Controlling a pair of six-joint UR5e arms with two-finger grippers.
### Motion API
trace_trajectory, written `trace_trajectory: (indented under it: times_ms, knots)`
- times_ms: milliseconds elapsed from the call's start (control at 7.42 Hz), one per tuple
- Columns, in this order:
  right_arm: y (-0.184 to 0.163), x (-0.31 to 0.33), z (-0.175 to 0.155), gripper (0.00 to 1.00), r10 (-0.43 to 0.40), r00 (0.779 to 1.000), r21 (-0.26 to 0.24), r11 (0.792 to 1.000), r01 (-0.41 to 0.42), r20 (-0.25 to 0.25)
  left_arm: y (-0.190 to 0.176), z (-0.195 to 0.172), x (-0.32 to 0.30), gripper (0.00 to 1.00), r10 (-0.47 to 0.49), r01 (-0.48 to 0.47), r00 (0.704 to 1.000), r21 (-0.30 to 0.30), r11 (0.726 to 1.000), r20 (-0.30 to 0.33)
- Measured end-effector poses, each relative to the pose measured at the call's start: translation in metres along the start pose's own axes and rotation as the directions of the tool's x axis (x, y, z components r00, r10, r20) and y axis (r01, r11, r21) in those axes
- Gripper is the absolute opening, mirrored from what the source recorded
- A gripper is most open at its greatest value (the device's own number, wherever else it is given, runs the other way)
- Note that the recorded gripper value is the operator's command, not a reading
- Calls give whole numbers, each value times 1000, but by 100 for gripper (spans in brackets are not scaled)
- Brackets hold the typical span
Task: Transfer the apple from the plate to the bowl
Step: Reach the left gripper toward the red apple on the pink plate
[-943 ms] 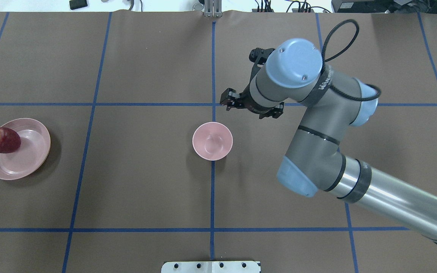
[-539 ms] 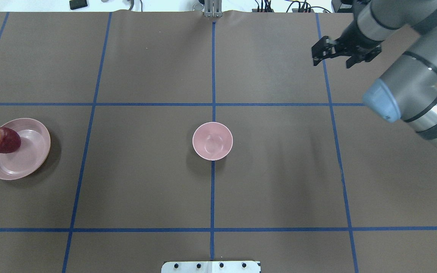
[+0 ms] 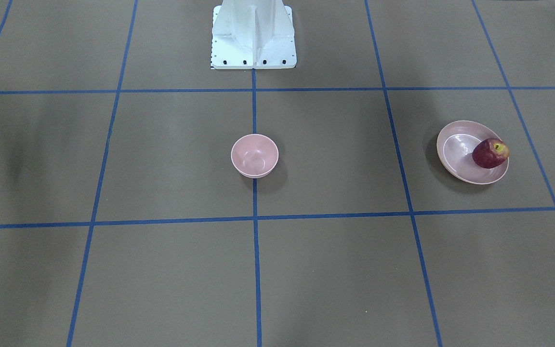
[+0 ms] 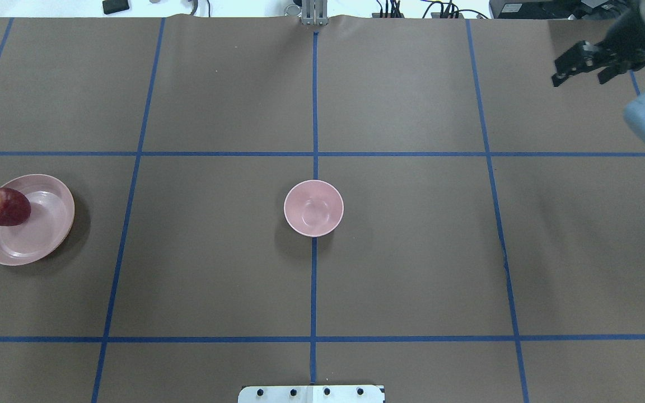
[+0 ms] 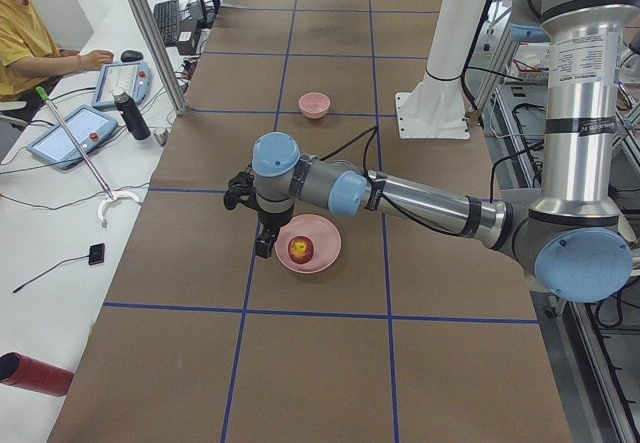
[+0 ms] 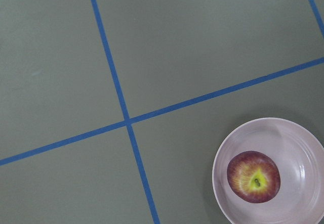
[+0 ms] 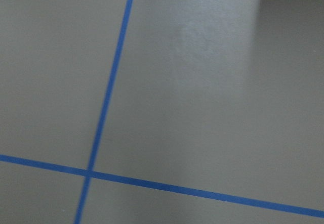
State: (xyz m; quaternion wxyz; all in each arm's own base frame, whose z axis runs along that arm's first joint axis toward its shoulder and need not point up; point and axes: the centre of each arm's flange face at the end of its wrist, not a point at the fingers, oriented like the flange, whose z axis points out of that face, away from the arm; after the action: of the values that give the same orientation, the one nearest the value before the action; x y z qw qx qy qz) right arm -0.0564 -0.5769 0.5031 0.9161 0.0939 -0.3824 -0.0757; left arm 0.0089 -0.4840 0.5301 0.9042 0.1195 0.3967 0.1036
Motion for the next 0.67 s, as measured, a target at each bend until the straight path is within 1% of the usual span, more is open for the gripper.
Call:
trace_trajectory:
  times_ms: [135, 270, 404, 674]
  knots:
    - [31, 42, 0, 100, -22, 1000, -15, 1000, 22, -4, 5, 17, 14, 98, -48, 48, 999, 12, 999, -11]
    - [54, 67, 1, 100, -27, 1000, -24, 999, 27, -2, 13, 36, 29, 98, -99, 99, 995, 27, 995, -18]
    - [66, 79, 2, 100, -27, 1000, -28, 999, 26, -1, 21, 59, 43, 98, -136, 136, 991, 36, 990, -9]
    - [74, 85, 1, 100, -25, 1000, -30, 999, 25, -1, 33, 111, 56, 99, -158, 158, 987, 45, 986, 7]
